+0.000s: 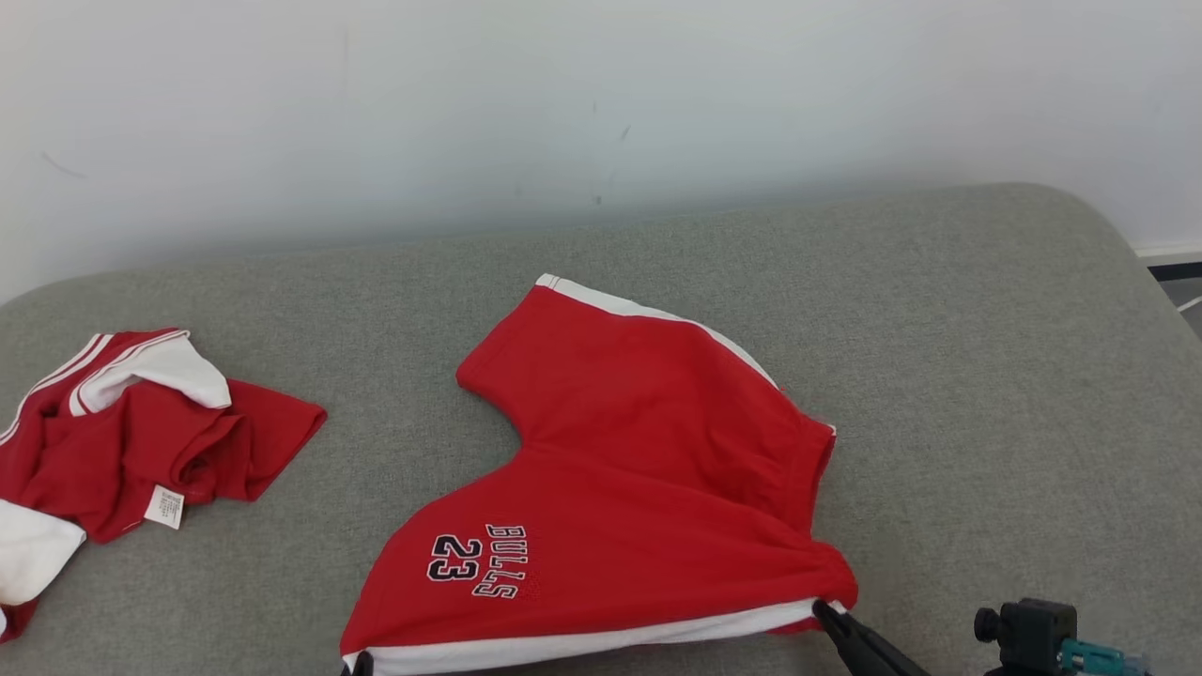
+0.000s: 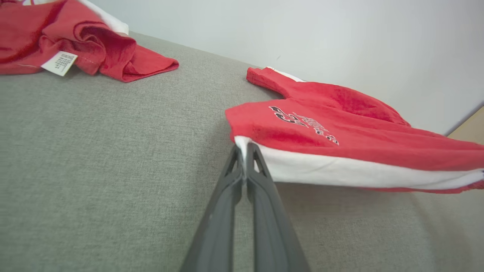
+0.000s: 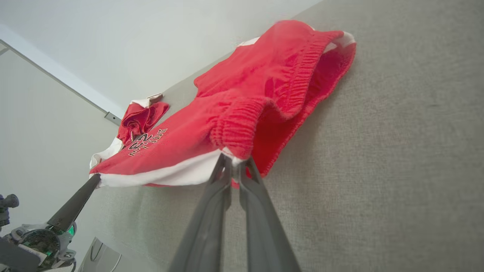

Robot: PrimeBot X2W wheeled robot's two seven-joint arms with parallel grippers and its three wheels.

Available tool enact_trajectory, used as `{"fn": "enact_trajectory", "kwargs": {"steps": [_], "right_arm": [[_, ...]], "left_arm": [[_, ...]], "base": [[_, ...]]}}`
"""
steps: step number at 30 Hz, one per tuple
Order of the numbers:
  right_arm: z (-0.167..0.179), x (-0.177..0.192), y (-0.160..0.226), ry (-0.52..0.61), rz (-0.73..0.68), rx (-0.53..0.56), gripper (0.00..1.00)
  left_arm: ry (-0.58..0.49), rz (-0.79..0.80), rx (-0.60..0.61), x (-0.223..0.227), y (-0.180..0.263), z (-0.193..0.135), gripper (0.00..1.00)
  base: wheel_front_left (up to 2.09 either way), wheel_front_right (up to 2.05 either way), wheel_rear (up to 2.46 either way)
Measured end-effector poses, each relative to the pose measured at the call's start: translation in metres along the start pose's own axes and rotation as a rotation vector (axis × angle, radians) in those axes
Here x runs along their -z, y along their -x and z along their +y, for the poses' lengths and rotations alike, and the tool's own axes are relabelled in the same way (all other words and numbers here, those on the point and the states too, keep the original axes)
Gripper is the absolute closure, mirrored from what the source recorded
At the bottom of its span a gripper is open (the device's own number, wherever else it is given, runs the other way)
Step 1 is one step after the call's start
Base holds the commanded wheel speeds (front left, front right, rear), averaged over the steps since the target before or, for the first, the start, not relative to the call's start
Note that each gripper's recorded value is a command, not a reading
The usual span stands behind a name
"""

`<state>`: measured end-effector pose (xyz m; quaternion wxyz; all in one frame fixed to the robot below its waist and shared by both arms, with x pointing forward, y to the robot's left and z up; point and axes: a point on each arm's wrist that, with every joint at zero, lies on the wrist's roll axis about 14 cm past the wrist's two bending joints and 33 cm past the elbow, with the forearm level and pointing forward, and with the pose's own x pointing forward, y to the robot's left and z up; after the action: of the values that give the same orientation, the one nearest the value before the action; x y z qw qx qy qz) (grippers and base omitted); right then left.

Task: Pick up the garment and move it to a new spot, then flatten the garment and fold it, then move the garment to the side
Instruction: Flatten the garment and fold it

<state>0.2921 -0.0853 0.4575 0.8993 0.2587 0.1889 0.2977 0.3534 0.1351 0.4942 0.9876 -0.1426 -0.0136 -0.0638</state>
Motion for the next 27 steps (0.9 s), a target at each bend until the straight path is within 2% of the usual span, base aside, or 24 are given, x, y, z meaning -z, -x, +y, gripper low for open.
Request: {"fn": "enact_trajectory", "kwargs": {"steps": [4,11,15,27], "right_arm": [[0.000,0.012,0.005,-0.029,0.035,0.010,1.00],[0.003,0.000,-0.003,-0.012,-0.005,-0.003,1.00],[0.010,-0.015,-0.013,-0.066,-0.059,-0.021,1.00],[-0.013,-0.069,-0.040,-0.066,-0.181,0.012,1.00]], "left_arm": [[-0.008,0.007,-0.017,0.002,0.000,0.007,1.00],[-0.065,-0.016,0.034,-0.006,-0.017,0.001,1.00],[-0.097,-0.072,0.106,-0.023,-0.041,-0.012,1.00],[-0.272,-0.152,0.312,-0.072,-0.137,-0.049,1.00]], "base": [[0.00,0.00,0.00],[0.00,0.00,0.00],[0.00,0.00,0.00],[0.00,0.00,0.00]]}}
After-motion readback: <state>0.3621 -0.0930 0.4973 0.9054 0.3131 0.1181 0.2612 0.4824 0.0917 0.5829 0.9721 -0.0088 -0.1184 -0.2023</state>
